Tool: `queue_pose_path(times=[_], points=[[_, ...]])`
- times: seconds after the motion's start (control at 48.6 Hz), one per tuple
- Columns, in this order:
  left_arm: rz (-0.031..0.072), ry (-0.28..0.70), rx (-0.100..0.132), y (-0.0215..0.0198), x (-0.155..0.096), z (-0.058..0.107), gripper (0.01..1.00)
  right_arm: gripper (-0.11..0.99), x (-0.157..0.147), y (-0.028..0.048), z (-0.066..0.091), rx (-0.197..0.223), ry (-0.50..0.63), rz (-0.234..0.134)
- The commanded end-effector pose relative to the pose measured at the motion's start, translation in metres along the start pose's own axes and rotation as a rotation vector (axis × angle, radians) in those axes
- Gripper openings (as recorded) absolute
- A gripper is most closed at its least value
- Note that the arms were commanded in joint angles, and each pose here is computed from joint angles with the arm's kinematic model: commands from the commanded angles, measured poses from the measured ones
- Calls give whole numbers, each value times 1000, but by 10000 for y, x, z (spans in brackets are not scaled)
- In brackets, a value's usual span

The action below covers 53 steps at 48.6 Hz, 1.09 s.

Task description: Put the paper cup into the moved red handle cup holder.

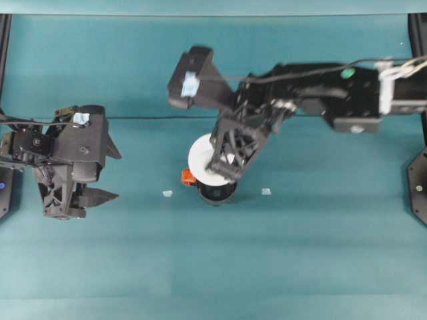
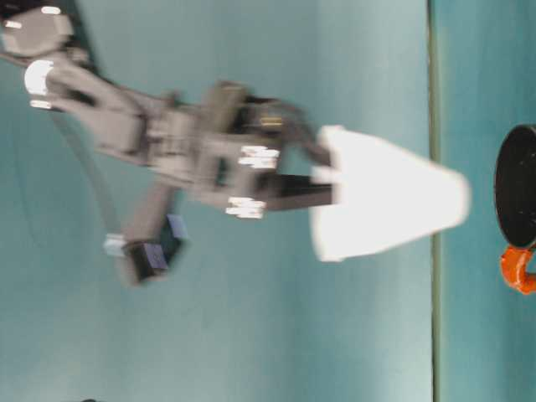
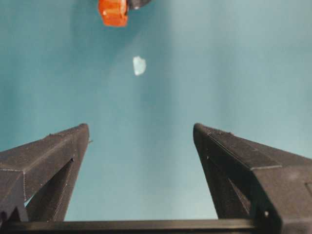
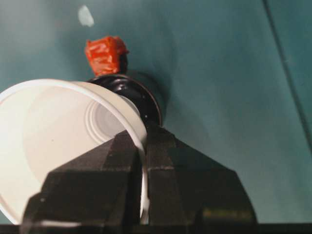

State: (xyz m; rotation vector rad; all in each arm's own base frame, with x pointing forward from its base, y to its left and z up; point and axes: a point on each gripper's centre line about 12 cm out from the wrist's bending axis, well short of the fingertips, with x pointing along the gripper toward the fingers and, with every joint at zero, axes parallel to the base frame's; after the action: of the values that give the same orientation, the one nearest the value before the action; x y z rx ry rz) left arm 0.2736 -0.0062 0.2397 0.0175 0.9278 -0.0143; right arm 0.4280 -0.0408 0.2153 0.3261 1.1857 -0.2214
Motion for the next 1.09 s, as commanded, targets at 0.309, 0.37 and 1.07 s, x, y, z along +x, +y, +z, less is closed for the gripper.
queue_pose_path(times=[0.309, 0.37, 1.07], points=[[0, -14, 2, -3, -23, 33, 949, -105, 255, 28, -180, -16, -28, 11], [1, -15, 1, 1, -27, 34, 949, -105, 306, 18, -201, -18, -24, 9], [5, -37, -5, 22, -33, 67, 949, -105, 478, 12, -190, -22, 3, -3]])
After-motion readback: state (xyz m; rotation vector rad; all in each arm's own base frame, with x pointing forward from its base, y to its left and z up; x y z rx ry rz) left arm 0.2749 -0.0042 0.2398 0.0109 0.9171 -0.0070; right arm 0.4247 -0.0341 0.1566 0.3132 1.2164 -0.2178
